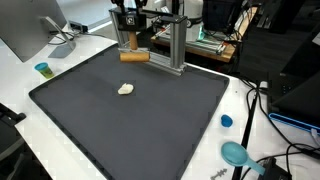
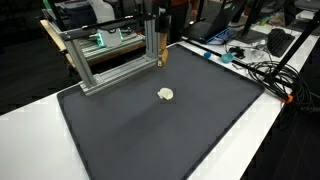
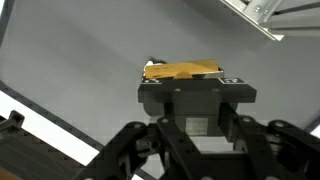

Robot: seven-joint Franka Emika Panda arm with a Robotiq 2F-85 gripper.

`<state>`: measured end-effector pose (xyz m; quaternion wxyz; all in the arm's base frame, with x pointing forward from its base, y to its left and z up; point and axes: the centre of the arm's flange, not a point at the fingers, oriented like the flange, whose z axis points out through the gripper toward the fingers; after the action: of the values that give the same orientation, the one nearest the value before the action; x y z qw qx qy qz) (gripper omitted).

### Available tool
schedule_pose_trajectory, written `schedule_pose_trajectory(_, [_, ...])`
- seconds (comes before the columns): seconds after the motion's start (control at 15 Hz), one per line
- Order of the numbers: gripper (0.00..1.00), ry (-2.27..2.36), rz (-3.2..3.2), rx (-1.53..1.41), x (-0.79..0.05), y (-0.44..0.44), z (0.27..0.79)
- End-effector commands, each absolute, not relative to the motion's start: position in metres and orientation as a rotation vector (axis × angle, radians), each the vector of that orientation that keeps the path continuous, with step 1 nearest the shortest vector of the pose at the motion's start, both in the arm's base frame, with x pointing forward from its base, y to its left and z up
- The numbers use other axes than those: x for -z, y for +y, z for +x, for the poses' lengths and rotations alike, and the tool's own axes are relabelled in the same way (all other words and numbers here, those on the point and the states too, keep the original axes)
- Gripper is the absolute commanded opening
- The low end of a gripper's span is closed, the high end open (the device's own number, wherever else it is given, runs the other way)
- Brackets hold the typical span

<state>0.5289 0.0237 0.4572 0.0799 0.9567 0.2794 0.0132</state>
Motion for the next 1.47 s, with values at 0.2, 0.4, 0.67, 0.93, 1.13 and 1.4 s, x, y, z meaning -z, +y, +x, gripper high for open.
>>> schedule_pose_trajectory(0.2, [0.46,0.982,2.653,0.067,-0.41,0.04,0.56])
schedule_pose_trajectory(0.4, [0.21,0.997,2.631,0.087,-0.396,0.04,0.574])
schedule_pose_trajectory(0.67, [0.21,1.361,2.552,0.11,-0.41,0.027,0.587])
schedule_pose_trajectory(0.93, [0.21,1.665,2.434,0.136,-0.416,0.016,0.607])
schedule_pose_trajectory(1.13, [0.21,1.821,2.404,0.071,-0.414,0.013,0.626])
schedule_pose_trajectory(1.4, [0.46,1.788,2.399,0.079,-0.403,0.015,0.613])
